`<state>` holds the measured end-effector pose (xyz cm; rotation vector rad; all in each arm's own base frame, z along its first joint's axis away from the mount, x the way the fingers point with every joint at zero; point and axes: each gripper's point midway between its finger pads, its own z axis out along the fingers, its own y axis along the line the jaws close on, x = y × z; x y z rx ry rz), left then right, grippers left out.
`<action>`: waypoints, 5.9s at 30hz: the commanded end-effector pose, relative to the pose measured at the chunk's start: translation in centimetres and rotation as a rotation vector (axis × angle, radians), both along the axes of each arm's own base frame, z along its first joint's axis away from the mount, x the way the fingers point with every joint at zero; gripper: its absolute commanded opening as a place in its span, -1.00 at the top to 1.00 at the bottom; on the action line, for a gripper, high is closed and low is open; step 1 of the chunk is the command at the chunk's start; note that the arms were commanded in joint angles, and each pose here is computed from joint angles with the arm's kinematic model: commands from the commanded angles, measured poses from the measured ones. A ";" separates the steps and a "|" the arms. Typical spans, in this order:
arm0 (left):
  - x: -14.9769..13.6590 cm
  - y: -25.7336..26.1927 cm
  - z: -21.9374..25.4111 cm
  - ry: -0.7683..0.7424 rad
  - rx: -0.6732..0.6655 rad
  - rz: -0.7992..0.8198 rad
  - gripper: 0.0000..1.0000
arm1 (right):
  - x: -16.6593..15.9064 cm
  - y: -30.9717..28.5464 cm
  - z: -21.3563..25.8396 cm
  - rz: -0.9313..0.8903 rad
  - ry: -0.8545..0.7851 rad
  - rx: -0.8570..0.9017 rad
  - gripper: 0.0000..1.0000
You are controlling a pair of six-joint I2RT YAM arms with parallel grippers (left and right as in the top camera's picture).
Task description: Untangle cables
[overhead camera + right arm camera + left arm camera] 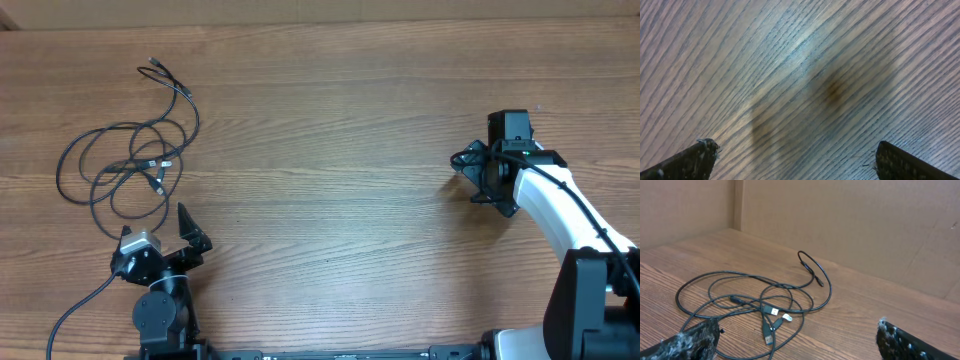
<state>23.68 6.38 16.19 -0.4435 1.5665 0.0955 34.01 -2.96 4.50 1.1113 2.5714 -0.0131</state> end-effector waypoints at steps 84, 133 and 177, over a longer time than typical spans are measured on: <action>0.0 -0.1 0.0 0.003 0.024 -0.011 -0.99 | -8.8 0.1 29.8 0.001 -0.991 -0.026 -1.00; 0.0 -0.1 0.0 0.003 0.024 -0.011 -0.99 | -20.4 0.3 17.3 0.002 -0.639 -0.018 -1.00; 0.0 -0.1 0.0 0.003 0.024 -0.011 -0.99 | -11.2 0.1 19.5 -0.004 -1.337 -0.027 -0.99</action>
